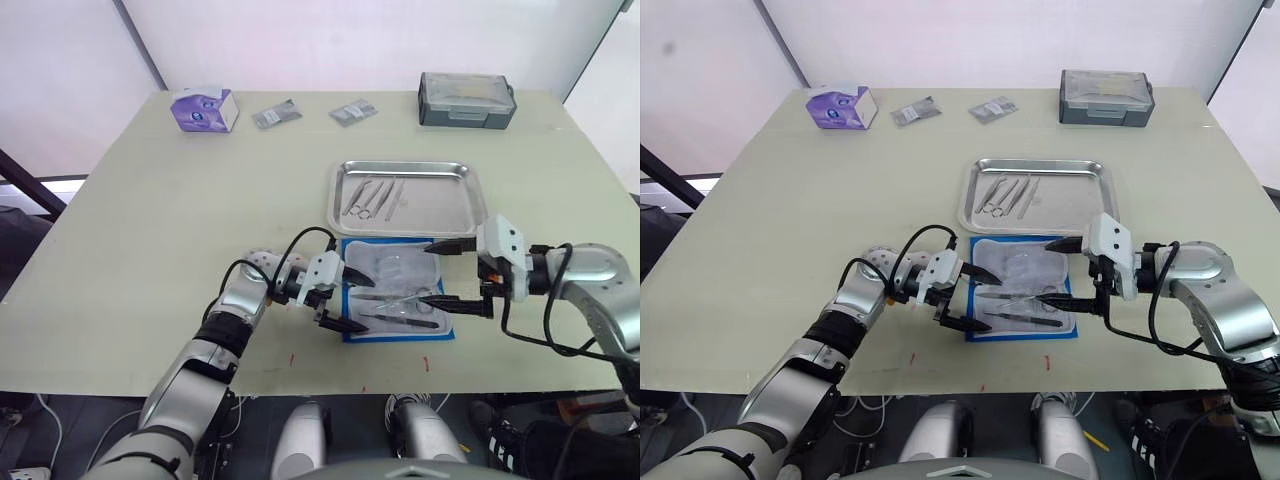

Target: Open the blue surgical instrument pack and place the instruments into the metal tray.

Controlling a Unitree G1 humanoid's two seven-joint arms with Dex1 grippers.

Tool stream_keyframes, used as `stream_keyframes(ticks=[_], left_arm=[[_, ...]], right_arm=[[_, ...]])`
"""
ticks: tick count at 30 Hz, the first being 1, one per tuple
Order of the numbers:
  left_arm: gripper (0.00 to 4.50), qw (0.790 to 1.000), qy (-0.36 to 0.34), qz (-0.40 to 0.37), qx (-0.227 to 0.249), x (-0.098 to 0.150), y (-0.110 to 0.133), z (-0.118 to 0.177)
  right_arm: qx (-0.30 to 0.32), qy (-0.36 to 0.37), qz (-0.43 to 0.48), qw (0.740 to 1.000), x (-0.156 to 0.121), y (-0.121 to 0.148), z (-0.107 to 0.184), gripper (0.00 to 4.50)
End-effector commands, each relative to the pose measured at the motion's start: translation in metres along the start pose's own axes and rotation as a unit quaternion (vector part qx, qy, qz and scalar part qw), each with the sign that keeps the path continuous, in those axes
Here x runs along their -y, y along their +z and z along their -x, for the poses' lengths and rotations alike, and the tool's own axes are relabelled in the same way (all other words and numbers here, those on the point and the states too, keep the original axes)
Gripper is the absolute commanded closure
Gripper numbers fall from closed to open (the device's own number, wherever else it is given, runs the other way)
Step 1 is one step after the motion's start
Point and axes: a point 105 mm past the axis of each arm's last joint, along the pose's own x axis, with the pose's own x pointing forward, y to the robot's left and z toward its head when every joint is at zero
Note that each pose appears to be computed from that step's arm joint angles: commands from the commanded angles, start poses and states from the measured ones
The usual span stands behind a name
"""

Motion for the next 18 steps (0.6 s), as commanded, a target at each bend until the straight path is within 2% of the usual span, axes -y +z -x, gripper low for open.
stream_keyframes(ticks=[1, 9, 18], left_arm=[[0.04, 0.994, -0.03, 0.087, -0.061, 0.026, -0.047, -0.009], [0.04, 0.994, -0.035, 0.086, -0.058, 0.028, -0.048, -0.009], [0.04, 0.994, -0.038, 0.086, -0.063, 0.029, -0.051, -0.009]], right_arm=[[0.014, -0.005, 0.028, 0.999, 0.0, 0.012, 0.008, 0.0], [0.038, -0.008, 0.027, 0.999, -0.004, 0.011, 0.01, 0.0], [-0.037, -0.046, 0.016, 0.998, 0.016, -0.013, -0.006, 0.0]])
